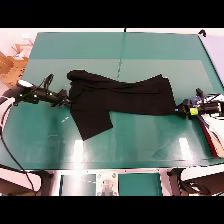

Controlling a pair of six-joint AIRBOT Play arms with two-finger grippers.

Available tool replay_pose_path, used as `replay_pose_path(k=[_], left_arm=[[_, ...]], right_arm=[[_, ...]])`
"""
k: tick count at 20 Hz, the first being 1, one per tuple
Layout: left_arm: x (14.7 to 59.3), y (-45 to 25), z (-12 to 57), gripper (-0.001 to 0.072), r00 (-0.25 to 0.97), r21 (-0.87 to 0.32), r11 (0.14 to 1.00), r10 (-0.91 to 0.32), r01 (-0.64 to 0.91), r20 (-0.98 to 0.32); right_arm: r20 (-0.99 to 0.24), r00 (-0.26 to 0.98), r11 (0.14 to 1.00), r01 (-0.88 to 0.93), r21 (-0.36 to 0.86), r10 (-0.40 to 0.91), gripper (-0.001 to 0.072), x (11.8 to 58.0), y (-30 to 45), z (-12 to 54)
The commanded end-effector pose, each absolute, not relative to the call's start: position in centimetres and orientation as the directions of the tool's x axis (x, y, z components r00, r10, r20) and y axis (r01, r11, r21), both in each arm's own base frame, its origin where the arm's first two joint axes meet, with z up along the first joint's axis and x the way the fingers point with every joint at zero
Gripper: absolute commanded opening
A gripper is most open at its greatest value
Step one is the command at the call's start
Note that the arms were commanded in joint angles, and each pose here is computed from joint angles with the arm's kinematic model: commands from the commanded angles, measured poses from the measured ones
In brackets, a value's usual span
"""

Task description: Fold the shirts.

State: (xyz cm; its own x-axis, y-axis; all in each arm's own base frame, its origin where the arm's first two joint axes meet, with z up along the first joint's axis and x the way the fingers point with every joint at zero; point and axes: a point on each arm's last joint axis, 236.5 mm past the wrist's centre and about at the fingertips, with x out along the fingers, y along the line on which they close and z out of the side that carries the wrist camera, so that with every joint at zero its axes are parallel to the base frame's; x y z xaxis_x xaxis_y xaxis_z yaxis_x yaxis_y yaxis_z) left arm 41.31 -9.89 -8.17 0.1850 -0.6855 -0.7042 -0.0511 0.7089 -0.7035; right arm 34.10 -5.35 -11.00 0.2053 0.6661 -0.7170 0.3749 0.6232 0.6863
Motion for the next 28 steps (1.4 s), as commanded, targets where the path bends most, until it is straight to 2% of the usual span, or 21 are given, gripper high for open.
replay_pose_path(k=[1,5,7,9,11,13,15,17,19,21,24,28], left_arm=[[41.0,-10.5,-6.6,0.0026,0.151,-0.724,0.689,-0.715,-0.007,-0.682],[43.0,-10.9,2.6,0.0025,0.193,-0.724,0.669,-0.743,0.169,-0.641],[44.0,-10.9,10.0,0.0025,0.291,-0.674,0.681,-0.732,0.287,-0.616],[43.6,-11.3,19.2,0.0026,0.419,-0.573,0.692,-0.722,0.439,-0.551],[41.0,-11.9,29.5,0.0026,0.551,-0.419,0.705,-0.709,0.572,-0.440],[36.3,-12.6,39.4,0.0026,0.673,-0.223,0.731,-0.681,0.645,-0.289],[30.4,-13.1,47.4,0.0026,0.752,-0.039,0.761,-0.647,0.648,-0.122],[24.7,-13.7,52.7,0.0026,0.781,0.088,0.779,-0.624,0.620,0.017],[21.2,-13.3,55.2,0.0026,0.810,0.122,0.816,-0.577,0.565,0.105],[20.7,-12.3,55.2,0.0026,0.843,0.111,0.849,-0.527,0.517,0.102],[23.1,-10.9,52.8,0.0026,0.878,0.016,0.879,-0.477,0.477,0.026],[31.0,-9.6,43.4,0.0027,0.850,-0.176,0.873,-0.484,0.455,-0.206]], right_arm=[[-0.659,0.270,0.574,0.335,0.747,0.702,0.0016,36.4,-3.7,-8.7],[-0.584,0.446,0.589,0.145,0.795,0.678,0.0014,41.1,-4.7,1.1],[-0.505,0.566,0.623,-0.020,0.782,0.652,0.0014,42.7,-4.5,9.9],[-0.390,0.686,0.672,-0.197,0.714,0.614,0.0014,42.6,-3.4,20.1],[-0.272,0.786,0.742,-0.322,0.587,0.556,0.0014,40.2,-1.5,30.1],[-0.129,0.874,0.817,-0.374,0.439,0.469,0.0014,36.3,0.4,39.1],[0.031,0.914,0.866,-0.393,0.310,0.404,0.0014,31.3,3.0,46.2],[0.178,0.919,0.890,-0.386,0.241,0.350,0.0014,26.4,5.1,50.9],[0.287,0.923,0.932,-0.314,0.180,0.256,0.0014,22.8,5.4,53.8],[0.317,0.936,0.964,-0.212,0.161,0.153,0.0014,21.0,4.4,54.5],[0.189,0.976,0.956,-0.150,0.251,0.104,0.0014,23.2,2.4,50.9],[-0.092,0.981,0.875,-0.109,0.471,0.172,0.0014,30.8,-1.1,39.6]])
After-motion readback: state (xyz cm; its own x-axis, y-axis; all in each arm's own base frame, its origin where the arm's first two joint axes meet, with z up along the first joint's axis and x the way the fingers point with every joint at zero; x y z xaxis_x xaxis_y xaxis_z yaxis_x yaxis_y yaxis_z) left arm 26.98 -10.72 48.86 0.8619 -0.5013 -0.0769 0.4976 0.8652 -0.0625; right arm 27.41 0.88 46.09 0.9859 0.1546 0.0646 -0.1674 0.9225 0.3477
